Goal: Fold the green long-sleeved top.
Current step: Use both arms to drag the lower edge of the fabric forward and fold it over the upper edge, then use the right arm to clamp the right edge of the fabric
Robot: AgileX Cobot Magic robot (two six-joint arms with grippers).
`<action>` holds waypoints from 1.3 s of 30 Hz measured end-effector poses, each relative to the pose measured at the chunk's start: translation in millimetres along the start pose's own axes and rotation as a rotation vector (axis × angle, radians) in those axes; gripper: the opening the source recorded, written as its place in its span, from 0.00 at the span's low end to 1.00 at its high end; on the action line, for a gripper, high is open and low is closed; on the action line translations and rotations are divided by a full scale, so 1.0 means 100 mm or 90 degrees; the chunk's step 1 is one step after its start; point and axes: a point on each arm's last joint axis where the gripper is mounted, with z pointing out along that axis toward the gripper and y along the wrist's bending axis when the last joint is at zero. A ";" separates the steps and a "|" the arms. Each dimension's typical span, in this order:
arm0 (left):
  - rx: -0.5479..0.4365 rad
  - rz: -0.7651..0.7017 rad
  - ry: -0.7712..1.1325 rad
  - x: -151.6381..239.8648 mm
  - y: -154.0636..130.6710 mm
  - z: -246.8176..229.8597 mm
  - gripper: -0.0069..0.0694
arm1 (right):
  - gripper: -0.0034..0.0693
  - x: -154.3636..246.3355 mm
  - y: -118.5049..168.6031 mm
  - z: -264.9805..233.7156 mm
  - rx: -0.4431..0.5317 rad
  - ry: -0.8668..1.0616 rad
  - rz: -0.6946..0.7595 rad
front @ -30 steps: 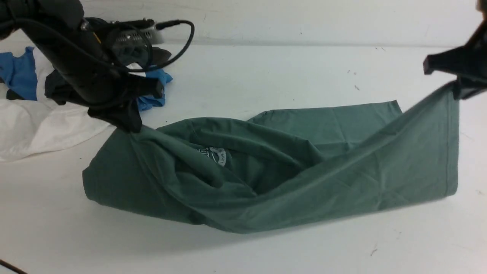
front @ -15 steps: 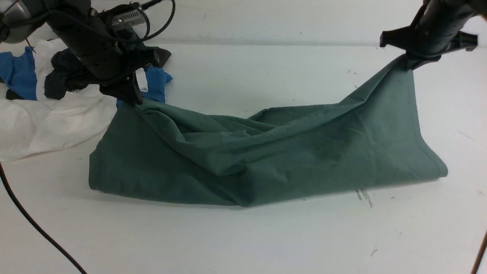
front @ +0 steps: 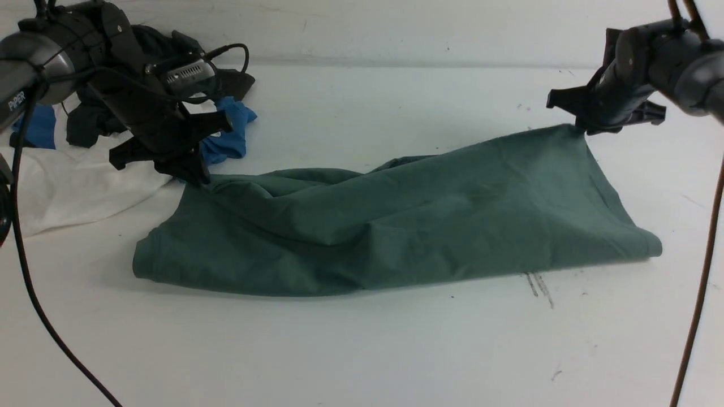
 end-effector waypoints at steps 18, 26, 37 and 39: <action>0.019 0.144 -0.145 0.13 -0.45 -1.39 0.23 | 0.19 -0.32 -0.11 -1.38 0.005 0.033 -0.175; 0.055 0.293 0.125 0.98 -0.90 -0.36 0.08 | 0.03 -0.22 -0.19 -1.49 0.001 0.066 -0.188; 0.033 0.282 0.054 0.55 -0.98 0.58 0.08 | 0.03 0.01 -0.16 -1.27 -0.030 0.138 -0.173; 0.042 0.258 -0.009 0.35 -1.00 0.48 0.08 | 0.03 0.03 -0.16 -1.22 -0.031 0.146 -0.172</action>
